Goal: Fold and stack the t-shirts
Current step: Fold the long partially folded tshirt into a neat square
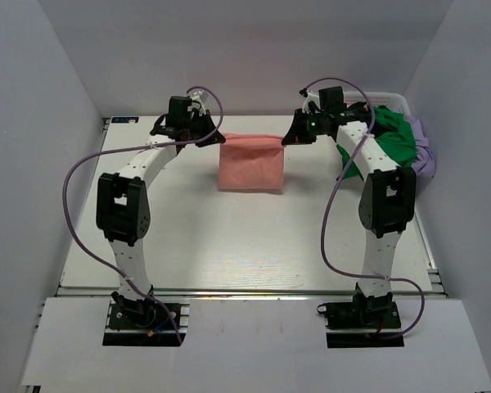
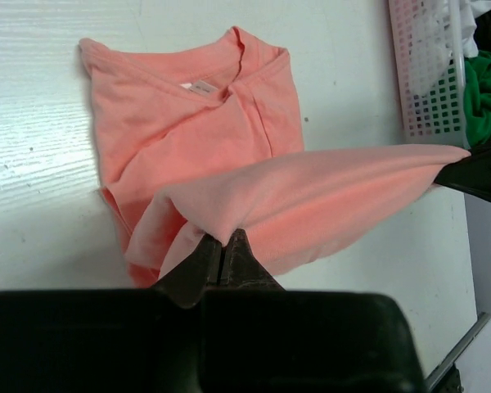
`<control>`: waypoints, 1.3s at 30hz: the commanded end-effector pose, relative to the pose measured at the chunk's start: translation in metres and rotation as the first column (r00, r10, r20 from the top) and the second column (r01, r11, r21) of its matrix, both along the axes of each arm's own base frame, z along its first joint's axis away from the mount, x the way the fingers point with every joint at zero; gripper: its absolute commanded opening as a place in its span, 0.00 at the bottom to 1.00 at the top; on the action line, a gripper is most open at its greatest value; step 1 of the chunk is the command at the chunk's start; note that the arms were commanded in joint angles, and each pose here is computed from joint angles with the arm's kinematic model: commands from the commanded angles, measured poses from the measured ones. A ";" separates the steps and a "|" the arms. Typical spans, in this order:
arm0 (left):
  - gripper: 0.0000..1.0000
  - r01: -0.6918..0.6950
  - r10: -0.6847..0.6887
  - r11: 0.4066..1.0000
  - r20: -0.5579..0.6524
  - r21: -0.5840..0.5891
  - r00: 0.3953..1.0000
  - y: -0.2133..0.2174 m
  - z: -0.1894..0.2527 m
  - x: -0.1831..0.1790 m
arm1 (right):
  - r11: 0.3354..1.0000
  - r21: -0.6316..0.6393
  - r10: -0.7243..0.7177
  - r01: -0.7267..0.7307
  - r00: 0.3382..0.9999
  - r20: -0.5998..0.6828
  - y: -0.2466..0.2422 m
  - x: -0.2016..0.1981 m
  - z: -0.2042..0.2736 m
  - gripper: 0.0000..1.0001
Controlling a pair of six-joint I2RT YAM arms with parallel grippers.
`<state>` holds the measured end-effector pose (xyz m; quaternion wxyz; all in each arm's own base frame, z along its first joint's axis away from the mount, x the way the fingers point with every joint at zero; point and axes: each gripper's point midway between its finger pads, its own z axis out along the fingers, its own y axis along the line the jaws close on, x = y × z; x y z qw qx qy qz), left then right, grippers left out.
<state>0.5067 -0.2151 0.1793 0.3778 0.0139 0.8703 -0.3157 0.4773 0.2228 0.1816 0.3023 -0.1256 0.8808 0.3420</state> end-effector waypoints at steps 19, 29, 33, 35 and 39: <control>0.00 -0.032 0.046 0.992 0.111 -0.123 0.993 0.008 -0.026 0.101 | 0.996 0.056 -0.083 0.071 0.966 0.244 -0.009 0.127 -0.051 0.00; 1.00 -0.046 0.096 0.987 0.344 -0.152 0.934 0.013 0.019 0.150 | 0.968 0.235 -0.205 0.093 0.830 0.518 0.005 0.193 0.033 0.90; 1.00 0.017 0.033 0.990 0.350 -0.137 0.936 0.009 0.026 0.129 | 0.974 0.175 -0.213 0.144 0.848 0.485 -0.006 0.165 0.021 0.90; 1.00 0.067 -0.018 0.989 0.345 -0.129 0.939 0.004 0.019 0.116 | 0.982 0.154 -0.168 0.106 0.862 0.478 -0.002 0.150 0.029 0.90; 1.00 0.173 -0.126 0.979 0.345 -0.110 0.930 -0.021 0.007 0.100 | 0.990 0.129 0.004 -0.060 0.918 0.397 0.031 0.118 0.016 0.90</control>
